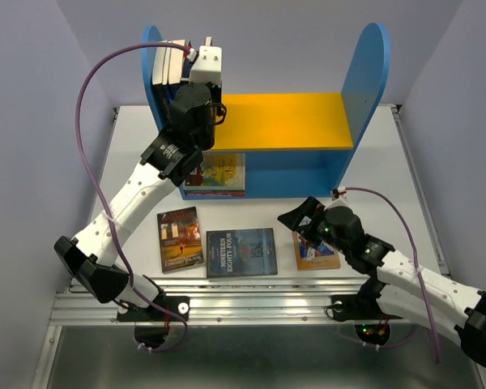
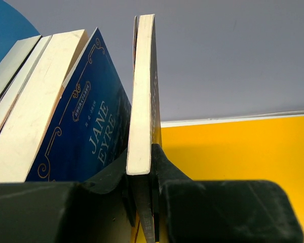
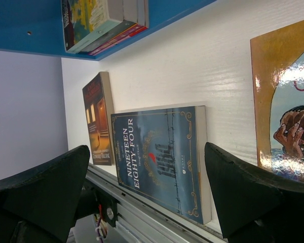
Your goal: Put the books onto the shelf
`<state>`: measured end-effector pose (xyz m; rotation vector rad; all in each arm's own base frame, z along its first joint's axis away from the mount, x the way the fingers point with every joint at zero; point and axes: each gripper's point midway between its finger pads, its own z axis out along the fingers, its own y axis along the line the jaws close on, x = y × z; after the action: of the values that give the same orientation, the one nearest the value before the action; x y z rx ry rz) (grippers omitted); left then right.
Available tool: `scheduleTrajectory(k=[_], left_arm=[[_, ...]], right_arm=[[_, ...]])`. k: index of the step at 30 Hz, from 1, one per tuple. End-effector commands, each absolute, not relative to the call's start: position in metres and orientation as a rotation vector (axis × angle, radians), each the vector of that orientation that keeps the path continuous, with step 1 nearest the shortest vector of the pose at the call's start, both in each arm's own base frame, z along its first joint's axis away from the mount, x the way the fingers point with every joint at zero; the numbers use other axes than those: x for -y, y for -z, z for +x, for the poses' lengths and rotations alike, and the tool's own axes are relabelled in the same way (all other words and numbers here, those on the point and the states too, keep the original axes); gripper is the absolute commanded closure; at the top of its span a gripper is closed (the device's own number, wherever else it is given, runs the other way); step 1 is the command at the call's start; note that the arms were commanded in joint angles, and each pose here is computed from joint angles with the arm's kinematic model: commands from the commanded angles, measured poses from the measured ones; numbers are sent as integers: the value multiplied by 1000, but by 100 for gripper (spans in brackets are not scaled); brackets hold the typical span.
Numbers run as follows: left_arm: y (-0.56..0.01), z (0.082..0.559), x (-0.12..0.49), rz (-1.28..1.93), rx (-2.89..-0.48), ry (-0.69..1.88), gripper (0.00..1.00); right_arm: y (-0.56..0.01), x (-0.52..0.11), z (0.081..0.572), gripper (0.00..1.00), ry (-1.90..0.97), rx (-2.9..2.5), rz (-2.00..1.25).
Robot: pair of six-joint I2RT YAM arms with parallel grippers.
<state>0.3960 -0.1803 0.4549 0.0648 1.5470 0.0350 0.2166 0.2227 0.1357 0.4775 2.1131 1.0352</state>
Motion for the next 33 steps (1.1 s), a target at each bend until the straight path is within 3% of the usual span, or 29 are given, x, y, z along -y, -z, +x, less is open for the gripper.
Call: scheduleTrajectory(k=[1, 33], left_arm=[[-503, 383, 160, -21, -1423, 36, 100], [-484, 377, 144, -58, -1438, 12, 100]], right_arm=[[-161, -227, 223, 0, -1067, -2049, 456], [-161, -226, 223, 0, -1064, -2043, 464]])
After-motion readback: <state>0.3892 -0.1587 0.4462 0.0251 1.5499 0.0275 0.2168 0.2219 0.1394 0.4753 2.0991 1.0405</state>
